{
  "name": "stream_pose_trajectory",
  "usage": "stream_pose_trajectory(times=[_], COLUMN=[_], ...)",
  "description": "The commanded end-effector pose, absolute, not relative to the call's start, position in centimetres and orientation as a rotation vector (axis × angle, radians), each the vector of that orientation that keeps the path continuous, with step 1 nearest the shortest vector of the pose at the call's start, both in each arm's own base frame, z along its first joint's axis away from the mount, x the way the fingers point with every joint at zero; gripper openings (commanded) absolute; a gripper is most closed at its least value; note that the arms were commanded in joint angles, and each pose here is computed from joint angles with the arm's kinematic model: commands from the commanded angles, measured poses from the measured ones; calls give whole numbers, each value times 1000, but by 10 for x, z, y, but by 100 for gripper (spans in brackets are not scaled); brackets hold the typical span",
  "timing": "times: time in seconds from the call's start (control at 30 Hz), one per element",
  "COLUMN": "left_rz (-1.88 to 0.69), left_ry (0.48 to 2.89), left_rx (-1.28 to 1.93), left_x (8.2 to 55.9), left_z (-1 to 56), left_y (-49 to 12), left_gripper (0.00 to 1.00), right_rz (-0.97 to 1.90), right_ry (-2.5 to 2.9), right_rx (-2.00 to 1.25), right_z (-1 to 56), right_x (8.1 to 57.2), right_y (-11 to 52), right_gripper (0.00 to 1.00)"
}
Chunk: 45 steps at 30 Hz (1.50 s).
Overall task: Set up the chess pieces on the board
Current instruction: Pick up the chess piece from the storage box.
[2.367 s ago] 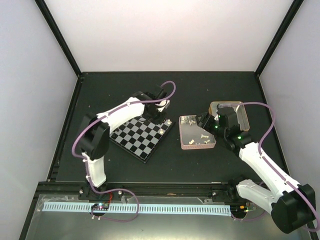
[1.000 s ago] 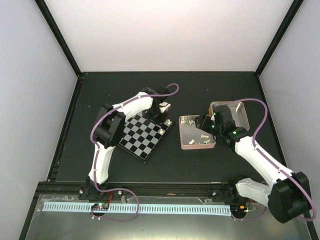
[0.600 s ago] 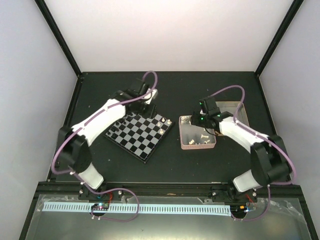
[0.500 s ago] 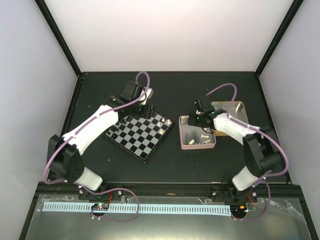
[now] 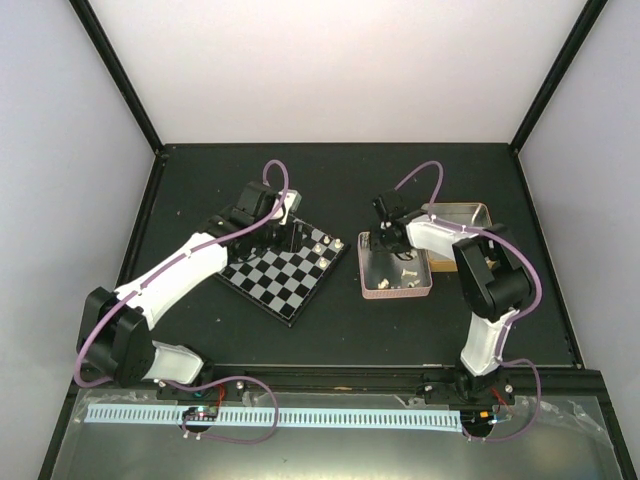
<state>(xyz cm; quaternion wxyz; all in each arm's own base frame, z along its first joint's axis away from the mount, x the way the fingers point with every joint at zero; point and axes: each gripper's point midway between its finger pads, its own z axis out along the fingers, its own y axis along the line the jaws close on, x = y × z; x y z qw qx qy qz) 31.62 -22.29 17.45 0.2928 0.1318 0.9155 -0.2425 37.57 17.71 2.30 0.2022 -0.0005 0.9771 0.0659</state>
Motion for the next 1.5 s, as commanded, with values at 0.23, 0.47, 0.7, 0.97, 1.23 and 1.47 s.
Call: stream_pose_trajectory(times=[0.23, 0.47, 0.7, 0.97, 1.23, 1.47], left_rz=[-717, -732, -744, -777, -986, -1328], left_ry=[2365, 2367, 2366, 2323, 2121, 2040], left_rx=[333, 324, 311, 290, 351, 405], left_x=[322, 322, 321, 319, 303, 277], left_z=[193, 193, 194, 203, 249, 288], left_y=[-226, -227, -227, -226, -239, -258], left_gripper=[54, 53, 54, 54, 59, 65], right_rz=[74, 38, 10, 123, 653, 1288], right_ry=[2739, 2773, 2748, 2607, 2387, 2071], right_rx=[-119, -133, -142, -160, -331, -703], right_z=[21, 20, 14, 52, 136, 213], right_x=[372, 361, 366, 370, 336, 267], right_y=[177, 178, 177, 184, 232, 290], right_gripper=[25, 27, 12, 8, 8, 8])
